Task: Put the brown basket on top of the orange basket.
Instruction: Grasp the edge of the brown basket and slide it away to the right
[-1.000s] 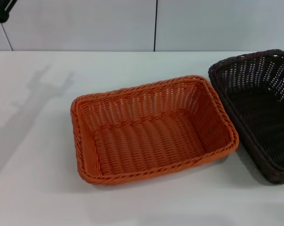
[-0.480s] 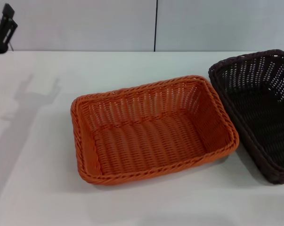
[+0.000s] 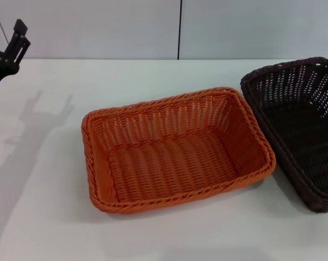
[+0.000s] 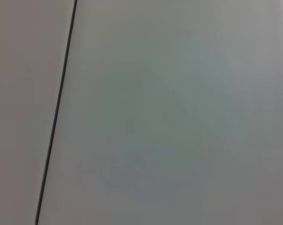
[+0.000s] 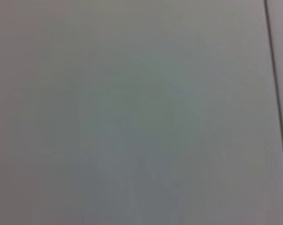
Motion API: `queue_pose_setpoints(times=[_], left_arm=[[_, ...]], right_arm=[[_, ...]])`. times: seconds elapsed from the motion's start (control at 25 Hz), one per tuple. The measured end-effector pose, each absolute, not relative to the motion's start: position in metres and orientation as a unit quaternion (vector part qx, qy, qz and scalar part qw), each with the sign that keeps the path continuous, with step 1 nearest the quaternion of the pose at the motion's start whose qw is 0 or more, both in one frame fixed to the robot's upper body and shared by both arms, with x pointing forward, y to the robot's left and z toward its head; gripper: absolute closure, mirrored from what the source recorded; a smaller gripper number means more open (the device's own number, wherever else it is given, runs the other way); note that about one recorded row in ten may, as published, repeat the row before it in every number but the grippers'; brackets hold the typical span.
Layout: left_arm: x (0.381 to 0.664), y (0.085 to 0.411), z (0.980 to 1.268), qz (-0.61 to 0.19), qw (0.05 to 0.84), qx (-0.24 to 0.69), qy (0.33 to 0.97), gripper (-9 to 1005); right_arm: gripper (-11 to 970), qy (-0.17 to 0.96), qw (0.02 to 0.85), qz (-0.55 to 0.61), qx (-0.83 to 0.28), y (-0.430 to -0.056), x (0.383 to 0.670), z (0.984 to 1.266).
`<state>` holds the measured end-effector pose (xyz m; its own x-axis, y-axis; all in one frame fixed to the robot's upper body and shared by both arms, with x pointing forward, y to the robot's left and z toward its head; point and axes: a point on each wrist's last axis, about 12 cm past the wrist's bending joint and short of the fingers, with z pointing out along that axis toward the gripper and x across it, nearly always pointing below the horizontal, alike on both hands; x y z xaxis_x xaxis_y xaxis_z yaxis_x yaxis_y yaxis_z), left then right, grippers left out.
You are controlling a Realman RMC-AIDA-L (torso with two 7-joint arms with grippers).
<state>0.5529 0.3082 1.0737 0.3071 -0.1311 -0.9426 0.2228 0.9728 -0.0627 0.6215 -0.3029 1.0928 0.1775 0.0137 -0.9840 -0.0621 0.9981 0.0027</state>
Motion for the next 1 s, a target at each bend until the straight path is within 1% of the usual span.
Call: queue_pose_setpoints(times=[0.28,0.44,0.6,0.76,0.8,0.84,0.88,1.0], left_arm=[[0.551,0.309,1.072,-0.111,0.806,0.038,0.580,164],[0.549,0.311,1.071,-0.109,0.806,0.037,0.581,164],[0.547,0.314,1.071,-0.104,0.808,0.037,0.579,164],[0.547,0.314,1.072,-0.103,0.808,0.039,0.579,164],[0.548,0.315,1.073,-0.101,0.809,0.040,0.578,164],[0.549,0.316,1.075,-0.099,0.811,0.043,0.574,164],[0.550,0.316,1.075,-0.099,0.812,0.044,0.573,164],[0.551,0.316,1.076,-0.099,0.813,0.044,0.572,164]], right_arm=[[242,0.642,0.764,0.061,-0.028,-0.294,0.632,1.102],[242,0.656,0.747,0.103,-0.033,-0.294,0.646,1.116],[242,0.687,0.712,0.134,-0.059,-0.295,0.660,1.141],[242,0.716,0.678,0.120,-0.115,-0.295,0.672,1.171],[242,0.722,0.670,0.118,-0.126,-0.296,0.675,1.181],[242,0.736,0.649,0.114,-0.156,-0.298,0.680,1.200],[242,0.736,0.649,0.114,-0.156,-0.298,0.680,1.200],[242,0.773,0.591,0.114,-0.201,-0.299,0.689,1.225]])
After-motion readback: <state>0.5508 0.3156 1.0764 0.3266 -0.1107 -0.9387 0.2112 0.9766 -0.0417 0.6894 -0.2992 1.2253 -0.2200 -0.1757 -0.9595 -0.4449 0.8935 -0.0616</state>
